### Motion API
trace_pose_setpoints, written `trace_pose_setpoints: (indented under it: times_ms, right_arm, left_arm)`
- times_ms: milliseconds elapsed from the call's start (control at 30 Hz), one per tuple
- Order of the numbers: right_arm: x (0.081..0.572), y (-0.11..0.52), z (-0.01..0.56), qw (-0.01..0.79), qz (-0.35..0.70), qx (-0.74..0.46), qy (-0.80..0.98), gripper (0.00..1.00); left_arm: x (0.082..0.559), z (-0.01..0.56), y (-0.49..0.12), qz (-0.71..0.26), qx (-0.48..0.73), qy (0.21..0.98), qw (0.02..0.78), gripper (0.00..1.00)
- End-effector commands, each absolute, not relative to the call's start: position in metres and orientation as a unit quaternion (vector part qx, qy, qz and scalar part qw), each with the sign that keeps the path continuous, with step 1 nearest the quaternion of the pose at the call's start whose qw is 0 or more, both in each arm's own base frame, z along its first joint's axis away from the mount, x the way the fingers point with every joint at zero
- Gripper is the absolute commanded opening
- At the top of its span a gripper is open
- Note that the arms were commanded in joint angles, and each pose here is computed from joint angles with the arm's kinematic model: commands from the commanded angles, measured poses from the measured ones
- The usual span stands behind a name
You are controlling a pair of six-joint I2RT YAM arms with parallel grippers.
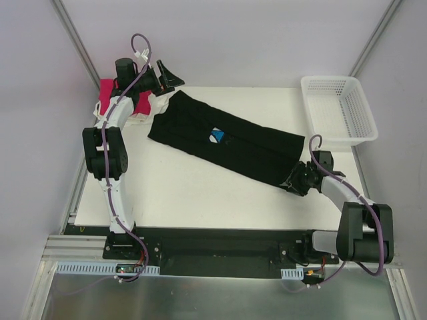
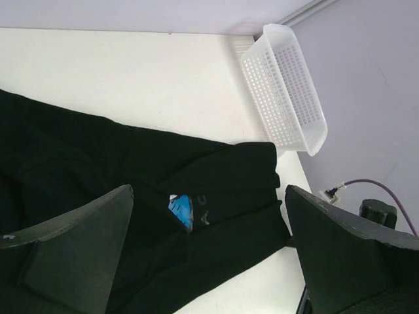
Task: Fold and stack the t-shirts
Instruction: Rotate the tshirt 90 degrees
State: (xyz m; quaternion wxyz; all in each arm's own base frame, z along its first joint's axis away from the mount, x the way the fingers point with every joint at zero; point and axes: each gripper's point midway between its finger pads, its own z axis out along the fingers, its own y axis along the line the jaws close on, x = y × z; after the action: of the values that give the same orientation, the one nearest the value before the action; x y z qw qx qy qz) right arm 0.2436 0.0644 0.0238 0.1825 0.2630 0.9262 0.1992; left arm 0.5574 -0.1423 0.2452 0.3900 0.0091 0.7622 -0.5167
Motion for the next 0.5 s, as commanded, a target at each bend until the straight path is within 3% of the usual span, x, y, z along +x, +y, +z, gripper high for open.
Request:
trace_pose_setpoints:
  times_ms: [0, 167, 400, 467]
  right_arm:
    - [0.2633, 0.0598, 0.0270, 0.212, 0.198, 0.263, 0.920, 0.41]
    - [0.2699, 0.0596, 0.0236, 0.217, 0.200, 0.263, 0.919, 0.29]
    - [0.2678, 0.0614, 0.0181, 0.210, 0.203, 0.256, 0.922, 0.01]
    - [0.2649, 0.0630, 0.0177, 0.207, 0.207, 0.251, 0.923, 0.01]
  left_arm:
    - [0.5477, 0.2966, -0.1432, -0.522, 0.060, 0.734, 0.432, 0.99]
    - [0.5457, 0.2963, -0.1415, -0.519, 0.061, 0.736, 0.431, 0.99]
    - [0.5459, 0.2942, -0.1392, -0.514, 0.063, 0.738, 0.433, 0.99]
    - [0.5468, 0.2910, -0.1393, -0.514, 0.061, 0.739, 0.430, 0.99]
